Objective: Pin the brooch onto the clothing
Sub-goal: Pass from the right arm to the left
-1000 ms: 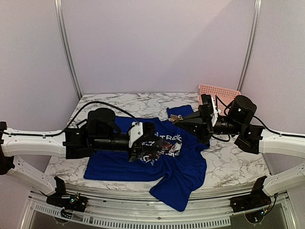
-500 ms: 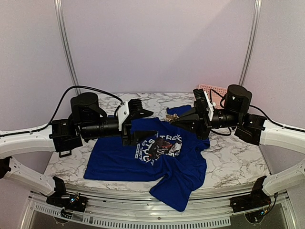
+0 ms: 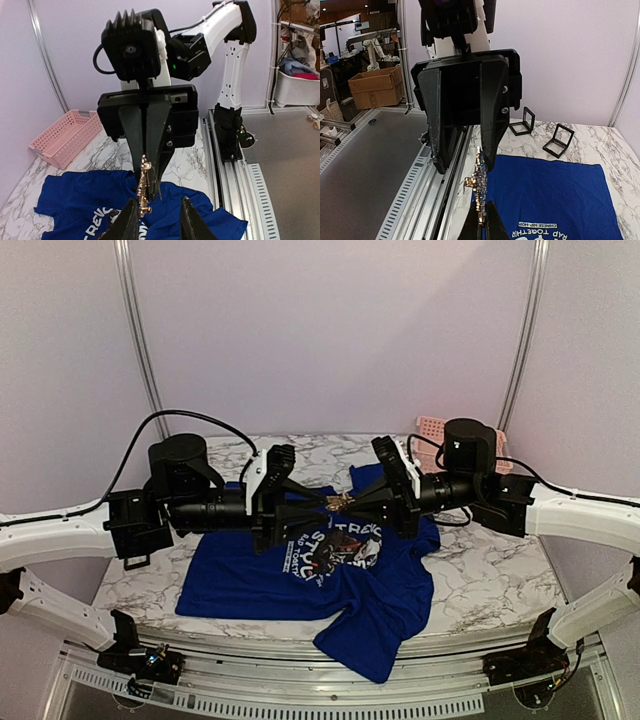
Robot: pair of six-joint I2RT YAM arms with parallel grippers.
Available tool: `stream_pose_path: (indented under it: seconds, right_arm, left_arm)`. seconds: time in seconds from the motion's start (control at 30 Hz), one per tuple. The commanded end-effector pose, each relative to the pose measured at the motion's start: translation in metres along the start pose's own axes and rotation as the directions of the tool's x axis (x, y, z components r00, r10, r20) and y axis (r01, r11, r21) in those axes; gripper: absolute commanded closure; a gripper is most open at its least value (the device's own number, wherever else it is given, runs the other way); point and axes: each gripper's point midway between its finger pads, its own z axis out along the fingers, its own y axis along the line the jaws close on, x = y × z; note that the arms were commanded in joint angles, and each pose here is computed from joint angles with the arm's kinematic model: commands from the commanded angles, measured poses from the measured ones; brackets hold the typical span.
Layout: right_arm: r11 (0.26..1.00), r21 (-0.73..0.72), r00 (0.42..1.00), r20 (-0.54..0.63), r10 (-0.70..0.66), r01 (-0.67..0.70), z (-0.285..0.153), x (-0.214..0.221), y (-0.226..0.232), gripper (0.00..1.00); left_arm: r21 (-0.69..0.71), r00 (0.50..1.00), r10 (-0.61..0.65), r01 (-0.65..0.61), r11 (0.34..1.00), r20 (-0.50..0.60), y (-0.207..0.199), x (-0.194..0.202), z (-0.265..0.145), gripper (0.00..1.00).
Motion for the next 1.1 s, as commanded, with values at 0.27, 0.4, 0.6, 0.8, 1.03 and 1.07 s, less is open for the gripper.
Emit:
stream_pose_path:
  seconds: [0.27,0.4,0.6,0.8,1.03,1.07]
  right_arm:
    - [0.998,-0.069,1.000,-0.007,0.010,-0.011,0.010,0.001,0.011,1.00]
    - [0.997,-0.074,1.000,-0.017,0.023,-0.025,0.011,0.005,0.011,1.00]
    - [0.998,-0.051,0.999,-0.020,0.036,-0.037,0.011,0.005,0.007,0.95]
    - [0.987,0.154,0.999,0.005,0.047,-0.047,0.007,-0.002,-0.025,0.67]
    - [0.977,0.213,0.999,0.050,-0.003,-0.008,0.000,-0.015,-0.030,0.66]
    - [0.978,0.208,0.999,0.053,-0.003,-0.008,0.000,-0.016,-0.029,0.66]
  left_arm:
    - [-0.022,0.999,-0.050,0.050,0.999,-0.002,0.008,0.001,0.008,0.89]
    - [-0.020,0.999,-0.045,0.045,0.999,0.002,0.008,-0.001,0.006,0.95]
    - [0.010,0.999,-0.037,0.036,0.999,0.003,0.002,0.001,0.006,1.00]
    - [-0.003,0.997,-0.076,0.076,0.997,-0.019,0.003,0.006,0.004,1.00]
    - [-0.011,0.995,-0.085,0.084,0.996,-0.060,0.002,0.016,0.003,1.00]
    - [-0.013,0.995,-0.074,0.074,0.997,-0.072,0.001,0.019,0.004,1.00]
